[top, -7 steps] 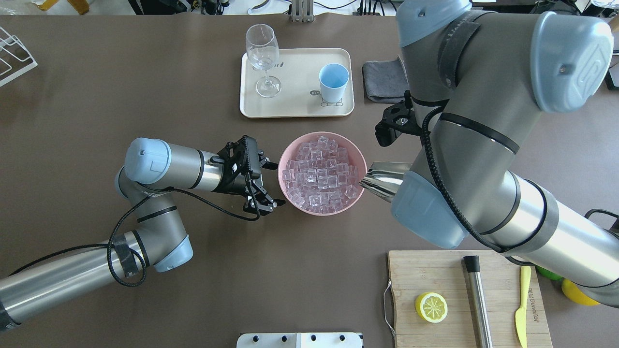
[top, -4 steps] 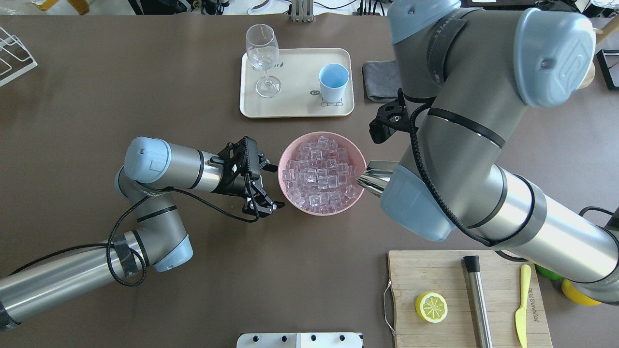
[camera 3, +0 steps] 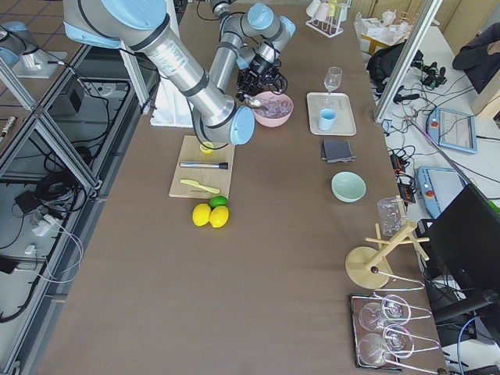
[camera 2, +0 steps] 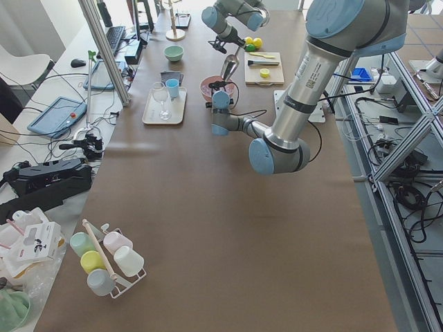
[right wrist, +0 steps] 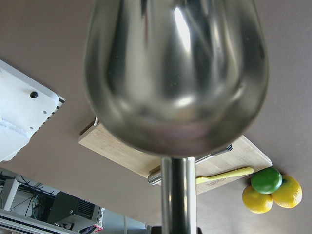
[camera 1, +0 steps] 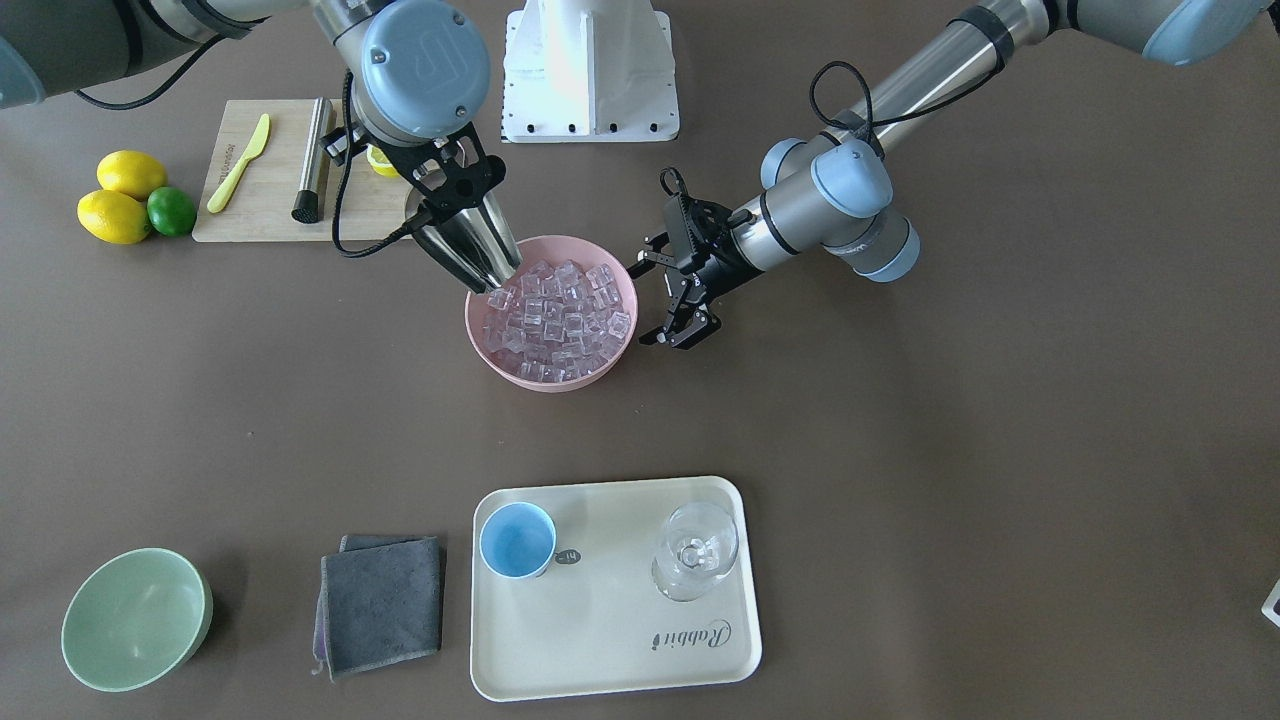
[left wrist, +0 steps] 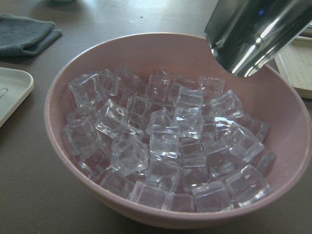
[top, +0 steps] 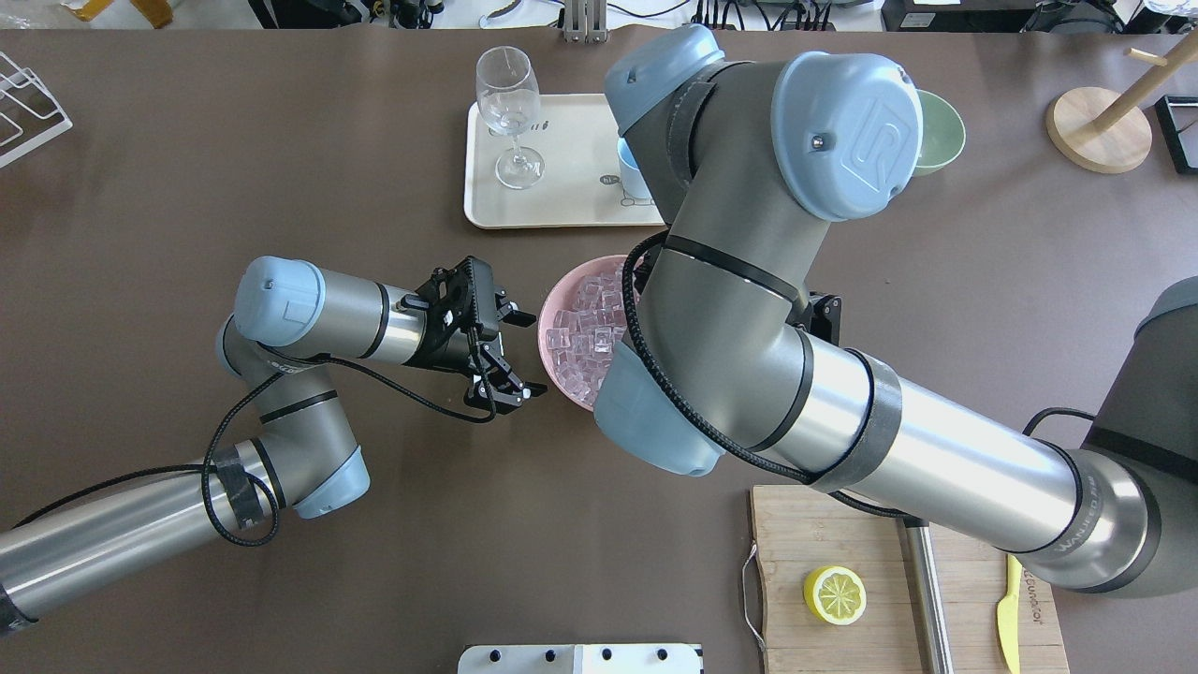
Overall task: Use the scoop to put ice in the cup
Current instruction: 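Lower the scoop into the ice cubes in the pink bowl with the right gripper, then drag the scoop through the ice and lift it full with the right gripper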
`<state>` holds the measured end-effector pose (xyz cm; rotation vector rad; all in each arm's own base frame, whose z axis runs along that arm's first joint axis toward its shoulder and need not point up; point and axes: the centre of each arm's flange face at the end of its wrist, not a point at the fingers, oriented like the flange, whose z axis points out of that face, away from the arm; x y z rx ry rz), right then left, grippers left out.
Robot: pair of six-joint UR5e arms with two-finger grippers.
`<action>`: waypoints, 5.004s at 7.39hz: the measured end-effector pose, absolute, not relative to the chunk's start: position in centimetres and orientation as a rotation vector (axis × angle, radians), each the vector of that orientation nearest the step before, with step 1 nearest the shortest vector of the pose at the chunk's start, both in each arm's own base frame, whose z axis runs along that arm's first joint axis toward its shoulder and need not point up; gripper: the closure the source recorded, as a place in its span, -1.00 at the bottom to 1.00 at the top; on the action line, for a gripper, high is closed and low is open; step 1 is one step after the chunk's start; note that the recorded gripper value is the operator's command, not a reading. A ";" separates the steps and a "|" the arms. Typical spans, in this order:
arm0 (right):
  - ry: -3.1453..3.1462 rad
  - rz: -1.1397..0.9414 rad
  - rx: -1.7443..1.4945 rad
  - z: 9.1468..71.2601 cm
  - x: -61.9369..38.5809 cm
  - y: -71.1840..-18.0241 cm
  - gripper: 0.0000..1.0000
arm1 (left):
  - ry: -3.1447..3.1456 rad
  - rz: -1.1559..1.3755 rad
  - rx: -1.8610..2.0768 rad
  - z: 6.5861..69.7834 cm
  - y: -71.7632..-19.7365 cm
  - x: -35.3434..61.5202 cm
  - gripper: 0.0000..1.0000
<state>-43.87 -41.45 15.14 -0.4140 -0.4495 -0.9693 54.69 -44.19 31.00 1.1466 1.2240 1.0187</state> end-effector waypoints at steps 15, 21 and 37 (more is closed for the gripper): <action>-0.373 -1.049 -0.332 17.5 -51.2 -44.7 1.00 | 1.217 1.017 1.141 31.7 -44.3 54.2 -0.97; -0.461 -1.110 -0.124 20.3 -49.9 -43.2 1.00 | 1.216 1.015 1.141 31.8 -44.3 54.2 -0.97; -0.579 -1.305 0.338 27.3 -49.7 -42.0 1.00 | 1.207 1.004 1.148 31.7 -45.1 53.5 -0.97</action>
